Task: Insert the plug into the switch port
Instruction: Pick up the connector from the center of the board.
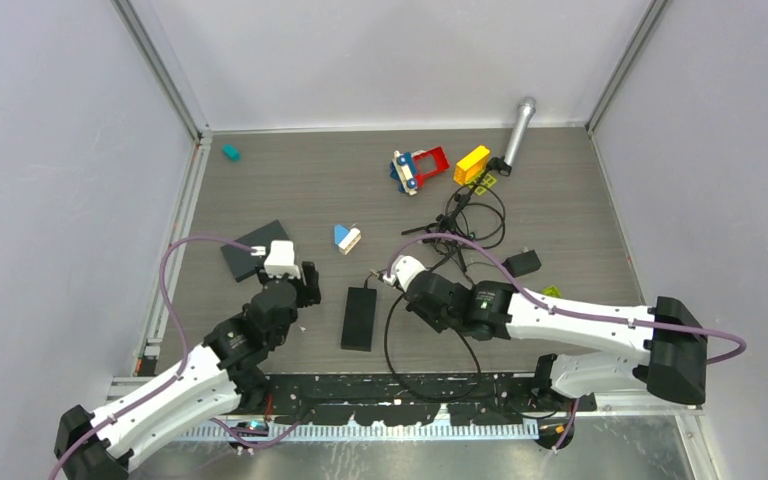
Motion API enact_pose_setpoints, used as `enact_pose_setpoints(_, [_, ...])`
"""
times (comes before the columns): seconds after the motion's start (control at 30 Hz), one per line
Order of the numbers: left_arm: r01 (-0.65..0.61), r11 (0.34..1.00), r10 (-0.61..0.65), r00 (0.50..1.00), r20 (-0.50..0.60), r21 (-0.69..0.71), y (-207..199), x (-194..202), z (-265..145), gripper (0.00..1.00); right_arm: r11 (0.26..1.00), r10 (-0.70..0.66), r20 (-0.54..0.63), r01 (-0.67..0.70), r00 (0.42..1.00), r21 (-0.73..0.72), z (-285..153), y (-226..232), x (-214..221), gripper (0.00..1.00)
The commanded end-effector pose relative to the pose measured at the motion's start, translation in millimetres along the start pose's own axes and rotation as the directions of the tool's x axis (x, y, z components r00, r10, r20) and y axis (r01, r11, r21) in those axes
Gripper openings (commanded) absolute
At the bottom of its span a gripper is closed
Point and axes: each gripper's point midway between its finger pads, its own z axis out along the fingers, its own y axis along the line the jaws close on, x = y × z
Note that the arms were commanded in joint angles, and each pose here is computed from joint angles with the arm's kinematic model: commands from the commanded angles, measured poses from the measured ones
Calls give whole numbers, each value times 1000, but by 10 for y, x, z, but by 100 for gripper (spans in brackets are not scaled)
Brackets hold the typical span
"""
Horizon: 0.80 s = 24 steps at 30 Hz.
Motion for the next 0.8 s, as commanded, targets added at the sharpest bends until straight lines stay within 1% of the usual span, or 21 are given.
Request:
enact_pose_setpoints(0.0, [57,998,-58,998,33,41,-59,-104,-44,65,999,-12,116,7,993,46,-37,-100,-141,6])
enact_pose_setpoints(0.07, [108,986,-111,994,19,126,-214,-194,-120,66,999,-9,171,2,985,41,-98,-119,-208,4])
enact_pose_setpoints(0.13, [178,954,-188,982,22,240,-409,-377,-240,68,999,-5,235,-3,972,34,-184,-141,-311,3])
enact_pose_setpoints(0.2, [248,902,-275,961,28,353,-586,-595,-391,70,1000,13,306,-15,952,2,-274,-117,-426,2])
enact_pose_setpoints(0.23, [274,868,-317,948,36,413,-673,-712,-472,72,1000,-2,337,6,941,-11,-316,-105,-473,1])
enact_pose_setpoints(0.3, [288,794,-366,930,42,535,-861,-897,-629,77,999,-5,395,25,918,-46,-385,-61,-543,1])
enact_pose_setpoints(0.37, [287,737,-388,921,35,613,-999,-1021,-743,80,997,10,449,26,894,-73,-456,-30,-619,0])
enact_pose_setpoints(0.47, [260,658,-372,928,5,706,-1212,-1139,-898,81,995,39,503,16,864,-103,-571,-14,-710,1])
enact_pose_setpoints(0.57, [225,546,-367,930,-11,807,-1399,-1271,-1129,81,994,66,537,-7,841,-112,-676,-42,-782,0])
enact_pose_setpoints(0.6, [212,515,-368,930,-10,831,-1442,-1304,-1189,81,993,70,544,-5,836,-121,-709,-35,-799,0])
enact_pose_setpoints(0.7, [185,455,-353,935,-14,871,-1538,-1317,-1282,80,988,87,567,1,819,-154,-804,-1,-866,0])
enact_pose_setpoints(0.77, [168,401,-350,937,-19,901,-1610,-1335,-1360,79,985,103,580,-2,808,-171,-860,13,-909,0])
